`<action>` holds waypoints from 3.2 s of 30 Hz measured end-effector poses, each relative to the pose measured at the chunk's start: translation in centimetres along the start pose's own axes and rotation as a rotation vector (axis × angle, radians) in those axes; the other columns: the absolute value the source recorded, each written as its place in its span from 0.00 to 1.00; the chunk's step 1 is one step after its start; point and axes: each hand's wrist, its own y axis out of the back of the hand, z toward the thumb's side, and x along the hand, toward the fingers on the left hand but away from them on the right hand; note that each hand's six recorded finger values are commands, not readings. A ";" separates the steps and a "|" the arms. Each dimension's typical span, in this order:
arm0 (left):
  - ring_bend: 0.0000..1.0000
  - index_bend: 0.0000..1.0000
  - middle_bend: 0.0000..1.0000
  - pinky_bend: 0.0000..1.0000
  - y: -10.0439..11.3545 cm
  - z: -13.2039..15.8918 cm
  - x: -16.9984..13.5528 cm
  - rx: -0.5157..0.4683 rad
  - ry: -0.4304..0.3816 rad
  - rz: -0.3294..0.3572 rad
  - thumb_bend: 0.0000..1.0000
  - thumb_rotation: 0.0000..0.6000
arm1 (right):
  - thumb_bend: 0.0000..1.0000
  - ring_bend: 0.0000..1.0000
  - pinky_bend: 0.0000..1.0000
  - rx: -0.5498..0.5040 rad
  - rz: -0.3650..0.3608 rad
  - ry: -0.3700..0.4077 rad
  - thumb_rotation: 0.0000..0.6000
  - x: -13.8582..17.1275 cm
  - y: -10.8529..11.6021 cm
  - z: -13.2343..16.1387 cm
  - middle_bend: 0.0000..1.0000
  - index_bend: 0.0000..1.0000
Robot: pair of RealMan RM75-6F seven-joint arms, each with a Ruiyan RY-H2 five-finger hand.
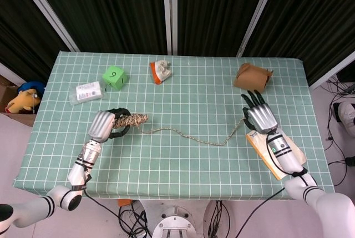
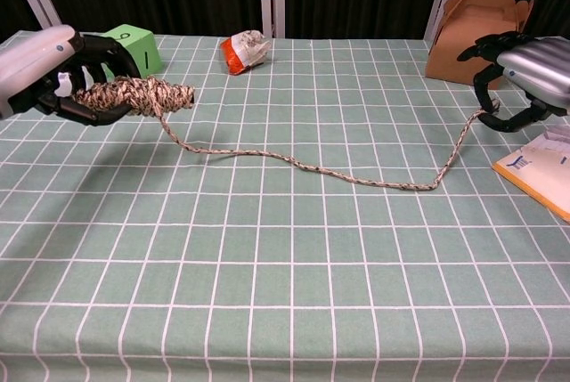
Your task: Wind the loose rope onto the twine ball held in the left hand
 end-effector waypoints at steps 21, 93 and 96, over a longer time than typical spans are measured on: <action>0.58 0.70 0.68 0.67 0.3 4.8 0.4 -0.143 -0.107 -0.020 0.43 1.00 | 0.59 0.00 0.00 -0.086 -0.180 0.082 1.00 0.1 6.6 3.2 0.20 0.89; 0.63 0.75 0.72 0.72 -4.0 5.5 9.9 -0.089 0.225 0.204 0.45 1.00 | 0.60 0.00 0.00 -0.260 -0.752 0.343 1.00 -6.0 31.1 20.2 0.23 0.92; 0.63 0.75 0.72 0.72 -3.7 4.6 10.1 -0.121 0.296 0.233 0.46 1.00 | 0.60 0.00 0.00 -0.272 -0.754 0.345 1.00 -5.4 31.1 20.0 0.23 0.92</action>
